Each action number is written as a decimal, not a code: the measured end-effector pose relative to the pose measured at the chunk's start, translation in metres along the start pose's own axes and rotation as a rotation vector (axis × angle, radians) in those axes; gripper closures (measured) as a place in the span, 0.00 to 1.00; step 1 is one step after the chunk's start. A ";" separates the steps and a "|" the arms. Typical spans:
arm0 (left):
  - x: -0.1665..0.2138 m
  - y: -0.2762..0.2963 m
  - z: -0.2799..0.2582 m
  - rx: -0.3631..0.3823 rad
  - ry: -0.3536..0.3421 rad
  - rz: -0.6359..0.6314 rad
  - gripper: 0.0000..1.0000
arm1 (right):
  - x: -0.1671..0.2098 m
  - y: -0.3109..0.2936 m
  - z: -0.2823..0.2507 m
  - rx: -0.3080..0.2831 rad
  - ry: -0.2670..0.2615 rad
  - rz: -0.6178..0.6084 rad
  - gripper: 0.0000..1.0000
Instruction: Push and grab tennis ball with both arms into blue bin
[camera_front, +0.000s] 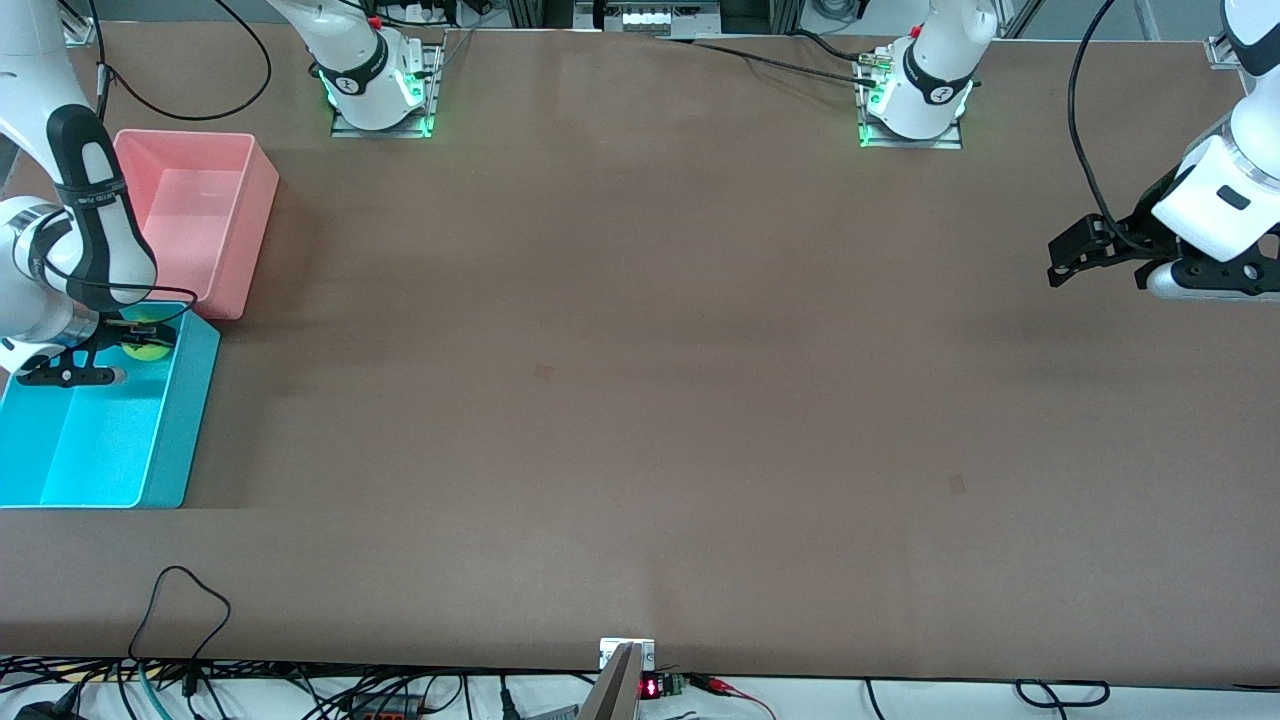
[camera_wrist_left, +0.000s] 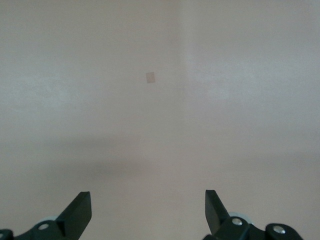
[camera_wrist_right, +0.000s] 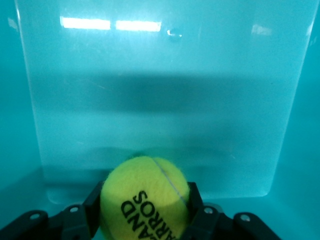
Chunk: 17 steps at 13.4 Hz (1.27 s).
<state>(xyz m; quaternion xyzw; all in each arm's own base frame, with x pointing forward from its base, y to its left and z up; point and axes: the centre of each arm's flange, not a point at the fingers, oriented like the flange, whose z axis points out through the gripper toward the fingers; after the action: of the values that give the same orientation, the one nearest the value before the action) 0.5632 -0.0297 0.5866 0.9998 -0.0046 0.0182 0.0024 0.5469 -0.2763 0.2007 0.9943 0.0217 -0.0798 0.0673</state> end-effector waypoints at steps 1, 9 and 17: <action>-0.001 0.000 0.000 0.000 -0.006 0.001 0.00 | 0.000 0.000 0.001 0.000 -0.001 0.000 0.32; -0.004 0.000 0.001 0.001 -0.035 0.003 0.00 | 0.022 -0.001 -0.033 -0.030 0.088 -0.011 0.00; -0.004 -0.005 0.001 0.001 -0.035 -0.006 0.00 | 0.006 -0.078 -0.263 0.037 0.231 -0.135 0.00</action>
<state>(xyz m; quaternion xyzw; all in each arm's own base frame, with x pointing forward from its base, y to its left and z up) 0.5597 -0.0243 0.5853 1.0000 -0.0014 0.0005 0.0016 0.5897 -0.1626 0.4465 0.9942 0.0949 0.0306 0.0407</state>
